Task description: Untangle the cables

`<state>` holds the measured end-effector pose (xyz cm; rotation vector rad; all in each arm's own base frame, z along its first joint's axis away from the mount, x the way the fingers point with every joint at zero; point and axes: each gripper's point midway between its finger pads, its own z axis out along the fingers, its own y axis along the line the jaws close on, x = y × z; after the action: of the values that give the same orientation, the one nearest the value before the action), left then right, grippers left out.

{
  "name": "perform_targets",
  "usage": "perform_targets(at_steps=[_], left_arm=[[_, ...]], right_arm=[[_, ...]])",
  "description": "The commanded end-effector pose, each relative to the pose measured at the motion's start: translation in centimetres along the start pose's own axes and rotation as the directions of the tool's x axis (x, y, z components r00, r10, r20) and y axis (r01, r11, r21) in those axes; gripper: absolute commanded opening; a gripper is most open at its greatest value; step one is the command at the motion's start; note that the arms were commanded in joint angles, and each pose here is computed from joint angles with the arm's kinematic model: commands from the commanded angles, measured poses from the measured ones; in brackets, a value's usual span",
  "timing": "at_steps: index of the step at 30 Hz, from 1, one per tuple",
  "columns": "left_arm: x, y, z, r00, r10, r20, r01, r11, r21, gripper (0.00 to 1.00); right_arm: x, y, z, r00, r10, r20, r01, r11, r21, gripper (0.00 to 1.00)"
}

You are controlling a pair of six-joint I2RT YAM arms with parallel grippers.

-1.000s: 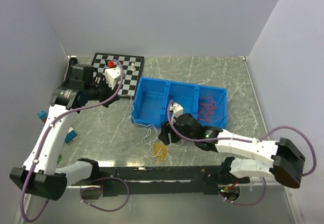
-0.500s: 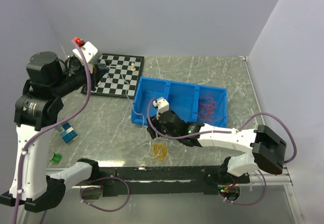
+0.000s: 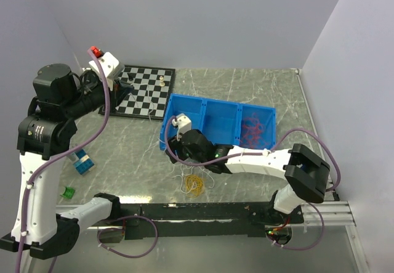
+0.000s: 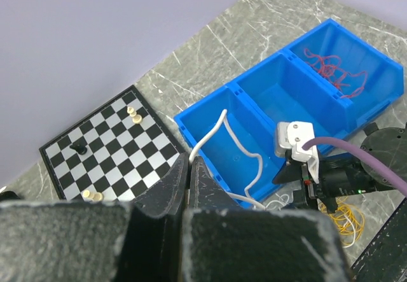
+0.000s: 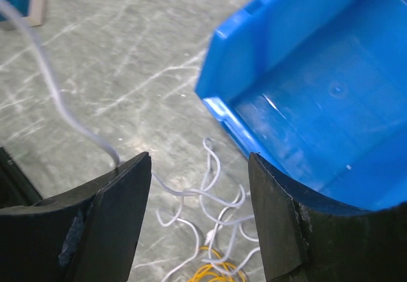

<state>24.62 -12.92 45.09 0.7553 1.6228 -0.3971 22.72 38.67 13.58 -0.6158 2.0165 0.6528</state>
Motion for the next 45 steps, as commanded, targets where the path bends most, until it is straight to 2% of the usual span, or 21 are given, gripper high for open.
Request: perform_targets(at_steps=[1, 10, 16, 26, 30, 32, 33, 35, 38, 45], left_arm=[[-1.4, 0.3, -0.8, 0.999, 0.01, 0.04, -0.008, 0.999, -0.035, 0.02], [-2.3, 2.3, -0.6, 0.998, -0.001, 0.068, 0.01, 0.991, -0.137, 0.02], [-2.7, 2.0, -0.3, 0.997, -0.012, 0.073, 0.02, 0.994, -0.11, 0.02], [-1.9, 2.1, 0.2, 0.998, -0.021, 0.054, 0.026, 0.994, -0.104, 0.03], [-1.8, 2.1, 0.4, 0.998, -0.02, 0.051, 0.026, 0.994, -0.102, 0.03], [-1.7, 2.2, 0.4, 0.999, -0.02, 0.048, 0.025, 0.994, -0.108, 0.02], [-1.6, 2.3, 0.5, 0.999, -0.018, 0.045, 0.023, 0.994, -0.11, 0.02], [-1.4, 2.4, 0.4, 0.999, -0.018, 0.042, 0.023, 0.993, -0.117, 0.02], [-0.8, 2.5, 0.5, 0.999, -0.014, 0.028, 0.017, 0.992, -0.127, 0.02], [2.1, 2.7, 1.4, 0.999, -0.039, -0.024, 0.035, 0.989, -0.143, 0.02]], right_arm=[[-2.4, 2.2, -0.5, 0.997, -0.003, 0.08, 0.012, 0.994, -0.106, 0.69], [0.6, -0.1, -2.9, 0.998, 0.046, 0.051, -0.042, 0.997, -0.063, 0.66], [-0.8, 0.6, -4.4, 0.994, 0.041, 0.103, -0.029, 0.992, -0.12, 0.7], [-1.9, 2.8, -1.2, 0.995, -0.023, 0.092, 0.039, 0.984, -0.171, 0.72], [-1.8, 3.7, 0.4, 0.997, -0.033, 0.072, 0.046, 0.981, -0.188, 0.68], [-1.6, 3.9, 1.1, 0.998, -0.036, 0.055, 0.046, 0.98, -0.192, 0.62], [-1.6, 3.9, 1.4, 0.998, -0.037, 0.046, 0.045, 0.983, -0.18, 0.54], [-2.2, 3.5, 1.4, 0.998, -0.045, 0.049, 0.052, 0.988, -0.148, 0.36], [-5.8, 2.8, -0.5, 0.988, -0.067, 0.139, 0.081, 0.991, -0.104, 0.0], [-15.5, 2.3, -7.6, 0.928, -0.15, 0.342, 0.175, 0.984, -0.042, 0.0]])
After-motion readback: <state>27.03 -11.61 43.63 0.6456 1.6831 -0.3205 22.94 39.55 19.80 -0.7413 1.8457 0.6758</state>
